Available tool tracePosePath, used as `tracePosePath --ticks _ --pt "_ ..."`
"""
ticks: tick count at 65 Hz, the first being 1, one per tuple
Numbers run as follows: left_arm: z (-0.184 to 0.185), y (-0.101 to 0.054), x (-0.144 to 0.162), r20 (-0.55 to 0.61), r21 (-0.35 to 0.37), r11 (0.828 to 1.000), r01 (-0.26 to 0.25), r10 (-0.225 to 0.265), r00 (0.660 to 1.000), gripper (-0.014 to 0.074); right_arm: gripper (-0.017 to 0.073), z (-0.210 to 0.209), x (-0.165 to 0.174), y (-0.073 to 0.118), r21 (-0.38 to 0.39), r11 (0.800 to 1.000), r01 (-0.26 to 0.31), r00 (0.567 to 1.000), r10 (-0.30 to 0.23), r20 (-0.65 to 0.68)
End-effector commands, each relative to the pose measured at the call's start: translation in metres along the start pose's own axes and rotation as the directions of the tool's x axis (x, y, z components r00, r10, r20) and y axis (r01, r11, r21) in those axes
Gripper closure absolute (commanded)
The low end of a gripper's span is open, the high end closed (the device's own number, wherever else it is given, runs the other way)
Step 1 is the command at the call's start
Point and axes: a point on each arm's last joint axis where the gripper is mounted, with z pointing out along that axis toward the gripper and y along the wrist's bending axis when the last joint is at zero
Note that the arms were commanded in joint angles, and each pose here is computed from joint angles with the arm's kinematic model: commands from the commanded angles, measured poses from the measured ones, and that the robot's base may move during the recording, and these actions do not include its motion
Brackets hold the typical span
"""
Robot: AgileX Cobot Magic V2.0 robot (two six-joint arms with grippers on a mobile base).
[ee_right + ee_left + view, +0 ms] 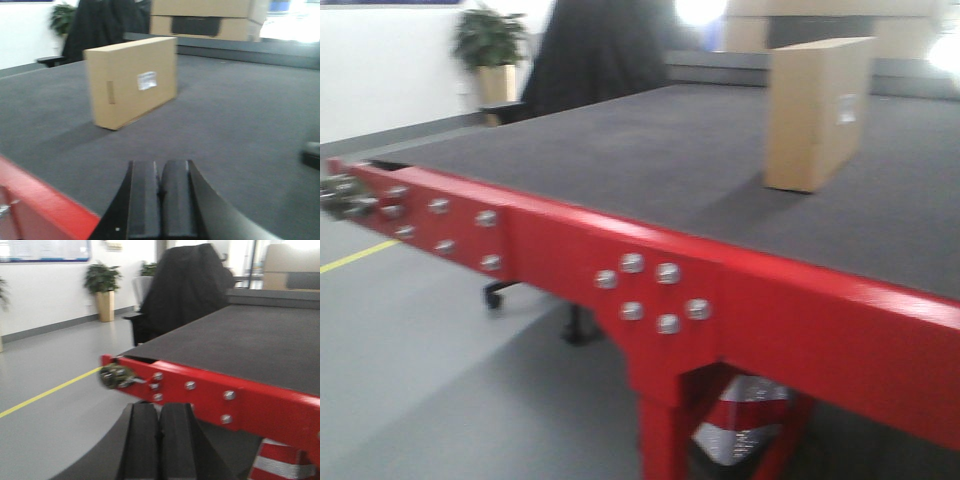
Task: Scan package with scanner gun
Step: 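Pull up to the table edge facing the box and scanner gun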
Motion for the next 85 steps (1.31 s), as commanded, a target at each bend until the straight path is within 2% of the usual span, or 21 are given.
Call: tracePosePath --ticks 1,85 --pt "-0.0005 -0.0003 -0.0030 0.025 0.007 1.000 0.011 -0.011 1.000 0.0704 0.0712 -0.0003 -0.0024 -0.0004 0.006 1.000 0.007 1.000 -0.007 0.026" --pt "-0.0006 -0.0014 -0.0031 0.026 0.026 1.000 0.012 -0.012 1.000 0.0704 0.0712 -0.0003 -0.0024 -0.0003 0.004 1.000 0.007 1.000 -0.007 0.026"
